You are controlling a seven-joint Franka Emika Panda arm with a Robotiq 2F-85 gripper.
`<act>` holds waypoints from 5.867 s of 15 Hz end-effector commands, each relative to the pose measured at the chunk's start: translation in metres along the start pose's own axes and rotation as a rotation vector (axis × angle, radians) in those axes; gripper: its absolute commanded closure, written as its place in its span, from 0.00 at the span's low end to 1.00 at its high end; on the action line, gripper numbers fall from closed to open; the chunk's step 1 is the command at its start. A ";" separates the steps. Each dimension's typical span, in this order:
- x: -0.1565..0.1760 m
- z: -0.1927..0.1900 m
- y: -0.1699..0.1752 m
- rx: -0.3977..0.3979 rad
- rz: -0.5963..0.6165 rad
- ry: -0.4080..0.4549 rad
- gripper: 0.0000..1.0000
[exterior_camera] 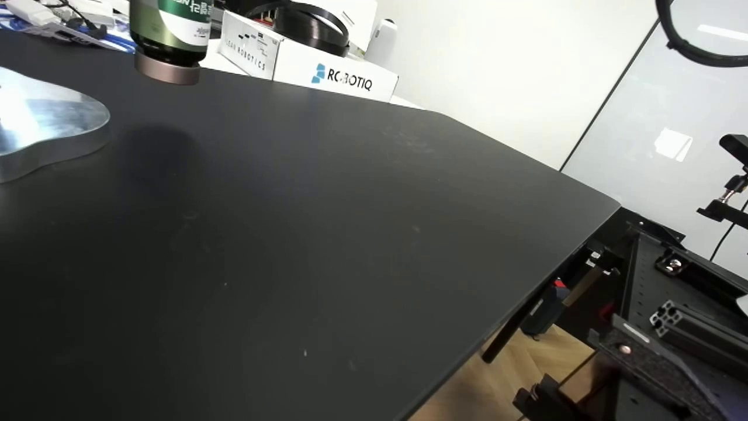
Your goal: Pick up the medicine bottle and move it to the forward. Pick up the same bottle and move it to the right. Pick up the same bottle and move it to the left.
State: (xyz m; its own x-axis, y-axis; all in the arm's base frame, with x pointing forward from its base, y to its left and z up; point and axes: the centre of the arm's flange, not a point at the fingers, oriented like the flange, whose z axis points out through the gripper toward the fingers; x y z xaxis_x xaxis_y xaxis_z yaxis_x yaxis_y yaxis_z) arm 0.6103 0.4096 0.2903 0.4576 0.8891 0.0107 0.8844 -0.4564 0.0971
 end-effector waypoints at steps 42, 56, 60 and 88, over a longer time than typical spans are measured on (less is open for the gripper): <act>0.092 -0.013 -0.065 0.068 -0.074 -0.037 0.55; 0.092 -0.004 -0.067 0.070 -0.072 -0.042 0.55; 0.092 -0.004 -0.067 0.074 -0.068 -0.043 0.55; 0.099 0.036 -0.073 0.100 -0.082 -0.051 0.55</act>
State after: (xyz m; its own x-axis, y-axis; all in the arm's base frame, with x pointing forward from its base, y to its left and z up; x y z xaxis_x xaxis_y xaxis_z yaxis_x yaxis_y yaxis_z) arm 0.5914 0.5235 0.2632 0.3876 0.9207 -0.0466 0.9218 -0.3877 0.0058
